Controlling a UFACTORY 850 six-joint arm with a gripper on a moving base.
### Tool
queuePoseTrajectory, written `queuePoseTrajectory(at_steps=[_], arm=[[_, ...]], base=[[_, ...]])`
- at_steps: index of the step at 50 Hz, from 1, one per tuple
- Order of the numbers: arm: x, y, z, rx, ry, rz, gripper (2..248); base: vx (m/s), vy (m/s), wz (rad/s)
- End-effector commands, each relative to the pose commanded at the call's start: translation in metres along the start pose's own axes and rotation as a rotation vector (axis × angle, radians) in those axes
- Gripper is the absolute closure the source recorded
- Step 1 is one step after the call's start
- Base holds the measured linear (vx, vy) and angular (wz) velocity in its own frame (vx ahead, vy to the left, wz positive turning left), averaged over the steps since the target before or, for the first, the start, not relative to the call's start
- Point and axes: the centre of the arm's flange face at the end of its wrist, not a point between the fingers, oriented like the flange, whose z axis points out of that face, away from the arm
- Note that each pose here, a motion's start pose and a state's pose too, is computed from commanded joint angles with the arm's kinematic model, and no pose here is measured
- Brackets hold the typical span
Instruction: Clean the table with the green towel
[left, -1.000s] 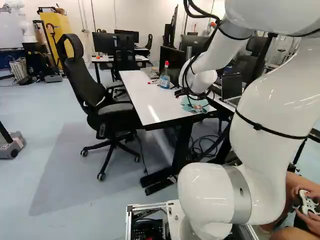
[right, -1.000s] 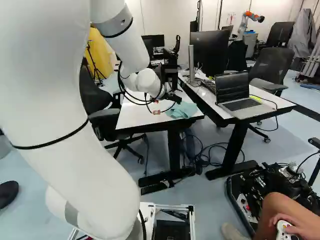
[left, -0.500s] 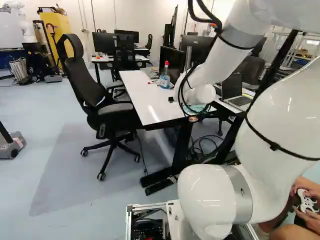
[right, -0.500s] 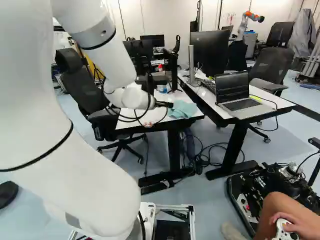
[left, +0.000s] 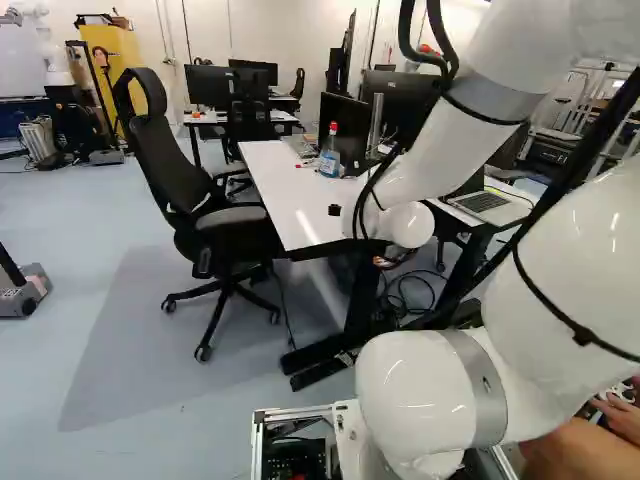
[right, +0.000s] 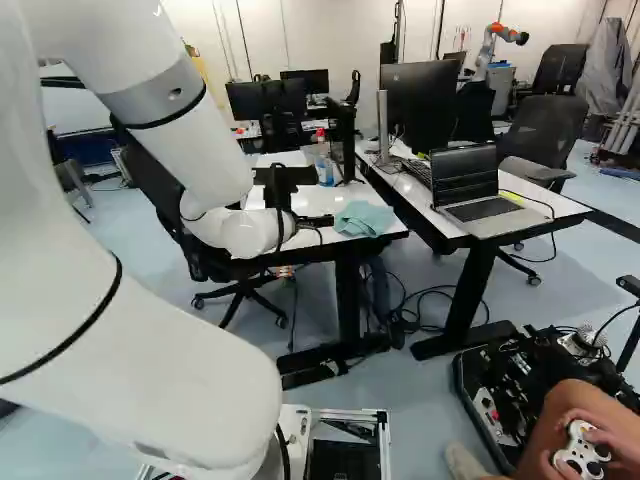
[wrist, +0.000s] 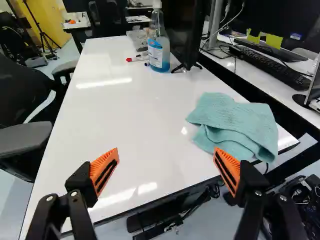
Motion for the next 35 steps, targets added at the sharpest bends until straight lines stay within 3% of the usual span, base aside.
queuePoseTrajectory(at_steps=[35], arm=[[-0.039, -0.013, -0.037, 0.043, 0.091, -0.018, 3]], base=[[0.000, 0.000, 0.000]])
